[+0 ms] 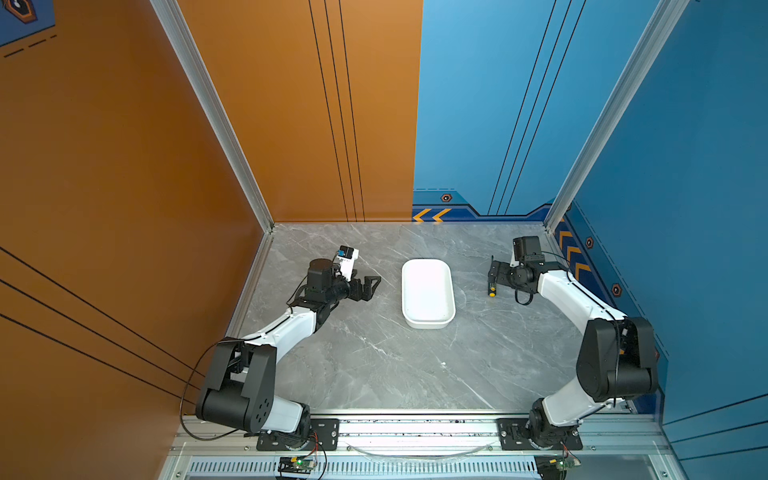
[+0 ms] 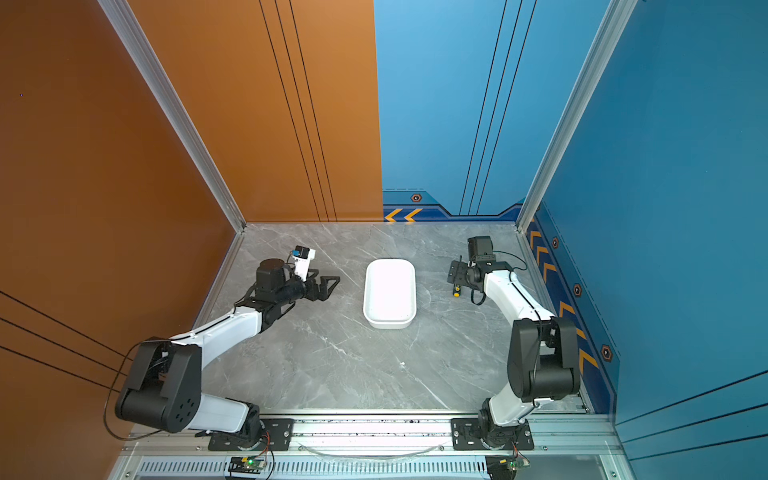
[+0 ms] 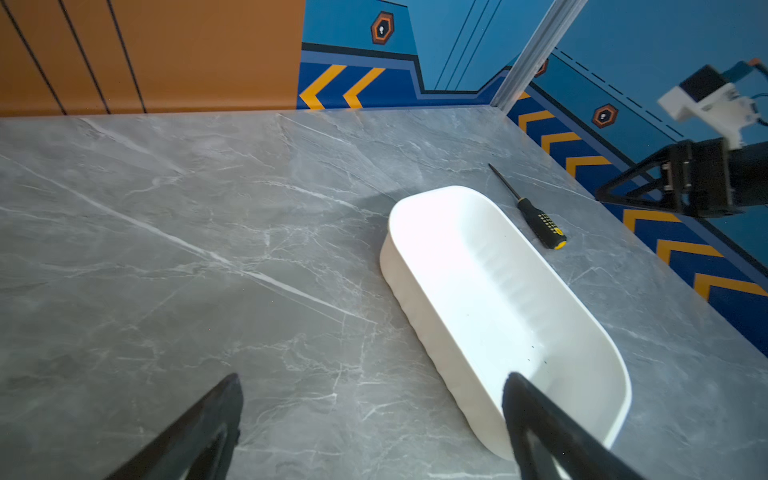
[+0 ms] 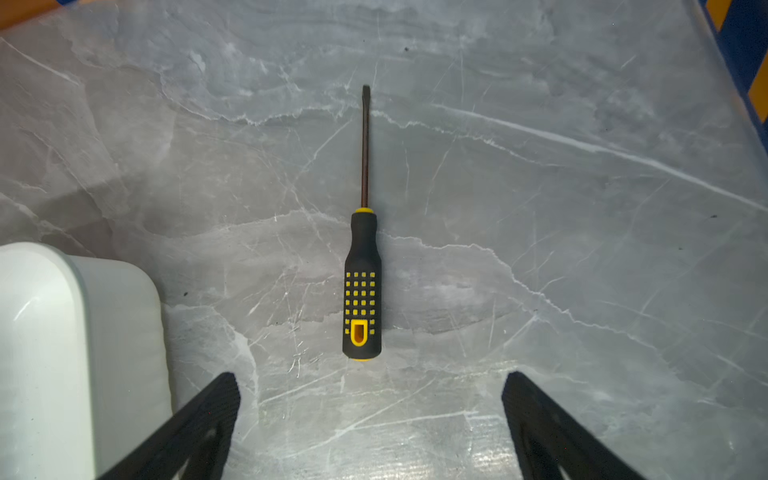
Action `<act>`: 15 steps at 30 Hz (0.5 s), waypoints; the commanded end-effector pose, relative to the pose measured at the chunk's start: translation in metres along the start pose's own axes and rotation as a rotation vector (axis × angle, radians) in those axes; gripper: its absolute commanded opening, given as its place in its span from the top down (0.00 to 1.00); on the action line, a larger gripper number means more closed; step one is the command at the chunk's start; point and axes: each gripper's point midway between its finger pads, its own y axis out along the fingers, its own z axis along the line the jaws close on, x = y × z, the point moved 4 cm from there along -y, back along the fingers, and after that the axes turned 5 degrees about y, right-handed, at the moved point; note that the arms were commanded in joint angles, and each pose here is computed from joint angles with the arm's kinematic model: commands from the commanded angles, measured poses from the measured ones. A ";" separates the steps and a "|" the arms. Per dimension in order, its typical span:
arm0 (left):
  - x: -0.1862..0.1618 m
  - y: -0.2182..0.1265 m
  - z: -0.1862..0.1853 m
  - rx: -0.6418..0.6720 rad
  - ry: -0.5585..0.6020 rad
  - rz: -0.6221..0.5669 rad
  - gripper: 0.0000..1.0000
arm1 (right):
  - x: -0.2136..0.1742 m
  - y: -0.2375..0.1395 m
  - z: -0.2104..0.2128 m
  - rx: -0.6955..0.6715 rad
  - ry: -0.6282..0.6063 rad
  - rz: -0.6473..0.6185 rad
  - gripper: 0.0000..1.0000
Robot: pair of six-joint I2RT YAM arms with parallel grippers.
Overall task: Put the screwdriver in the bin
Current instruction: 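Move the right gripper over the black-and-yellow screwdriver while the left arm lifts forward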
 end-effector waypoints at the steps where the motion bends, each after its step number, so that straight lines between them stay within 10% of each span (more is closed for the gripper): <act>1: 0.005 0.006 -0.020 -0.150 -0.025 0.000 0.02 | 0.001 0.009 0.007 -0.012 0.032 0.038 0.04; 15: -0.013 0.042 -0.028 -0.250 -0.073 0.084 0.02 | 0.000 0.058 0.018 -0.115 -0.050 0.124 0.04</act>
